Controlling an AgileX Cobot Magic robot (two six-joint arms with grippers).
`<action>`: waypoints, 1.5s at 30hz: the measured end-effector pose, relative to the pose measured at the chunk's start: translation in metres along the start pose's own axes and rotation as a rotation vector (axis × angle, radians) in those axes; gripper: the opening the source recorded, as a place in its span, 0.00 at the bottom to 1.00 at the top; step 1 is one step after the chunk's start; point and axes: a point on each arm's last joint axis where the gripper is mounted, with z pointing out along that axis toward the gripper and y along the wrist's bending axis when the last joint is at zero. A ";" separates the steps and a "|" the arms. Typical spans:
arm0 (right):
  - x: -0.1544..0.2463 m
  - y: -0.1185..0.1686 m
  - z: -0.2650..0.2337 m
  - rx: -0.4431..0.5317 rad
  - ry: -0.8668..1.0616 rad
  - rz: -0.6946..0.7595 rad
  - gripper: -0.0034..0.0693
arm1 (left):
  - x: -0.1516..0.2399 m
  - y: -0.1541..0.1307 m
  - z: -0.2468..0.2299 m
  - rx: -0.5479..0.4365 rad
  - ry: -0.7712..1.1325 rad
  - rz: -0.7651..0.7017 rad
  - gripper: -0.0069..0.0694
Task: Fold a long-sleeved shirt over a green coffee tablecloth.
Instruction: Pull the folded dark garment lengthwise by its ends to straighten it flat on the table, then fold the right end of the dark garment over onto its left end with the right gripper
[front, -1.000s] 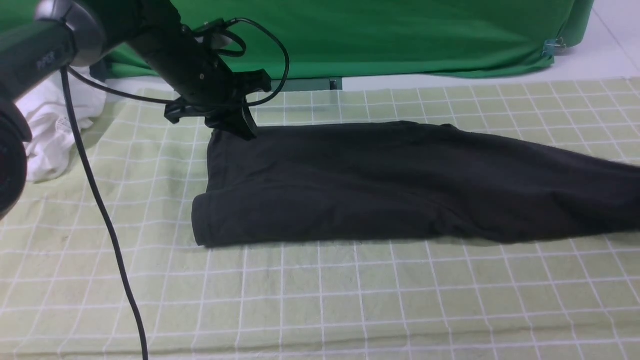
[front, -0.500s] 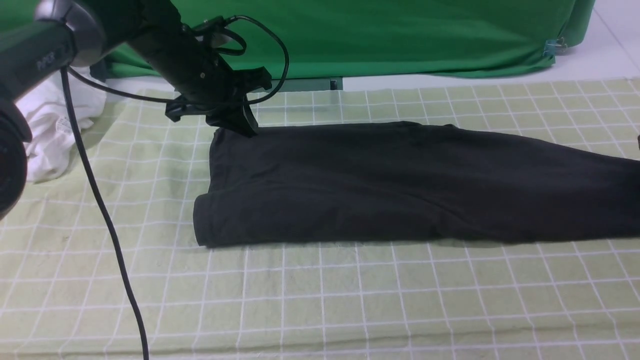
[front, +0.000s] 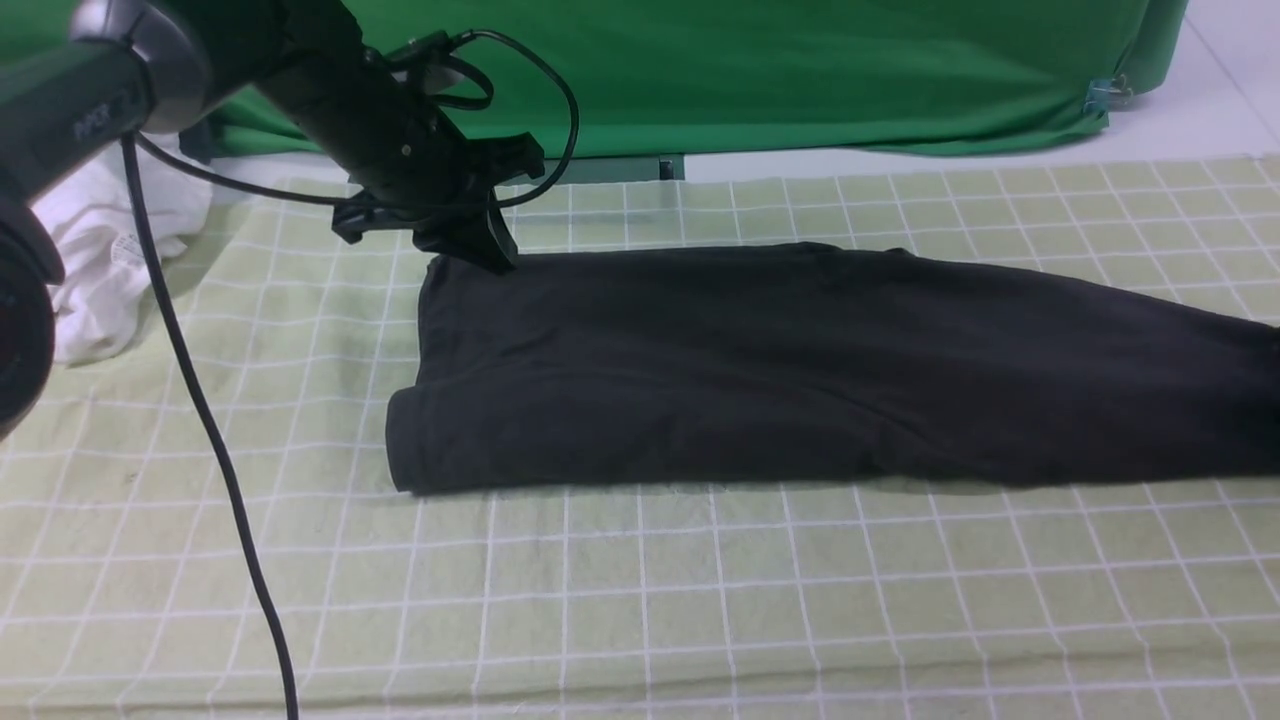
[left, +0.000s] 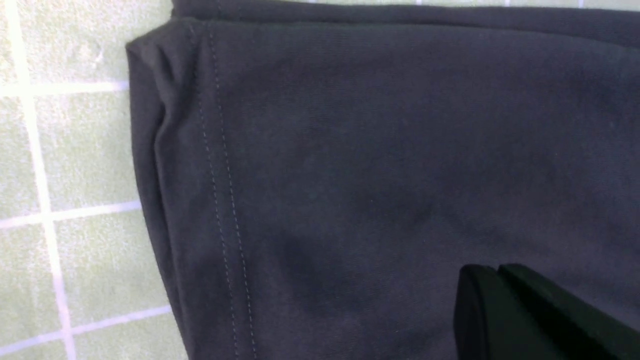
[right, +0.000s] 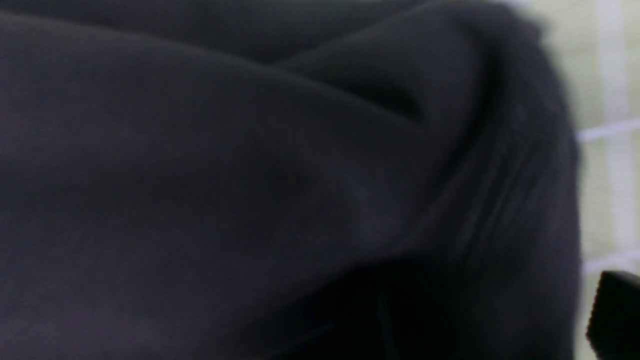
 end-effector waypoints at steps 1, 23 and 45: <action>0.000 0.000 0.005 -0.004 -0.001 0.002 0.77 | 0.000 0.000 0.000 0.001 -0.001 0.000 0.11; -0.014 -0.011 -0.041 0.121 -0.115 -0.086 0.08 | 0.028 -0.011 0.001 0.048 0.184 0.008 0.14; -0.027 -0.014 -0.138 0.107 -0.218 0.007 0.08 | 0.080 -0.043 0.066 -0.118 0.385 0.151 0.17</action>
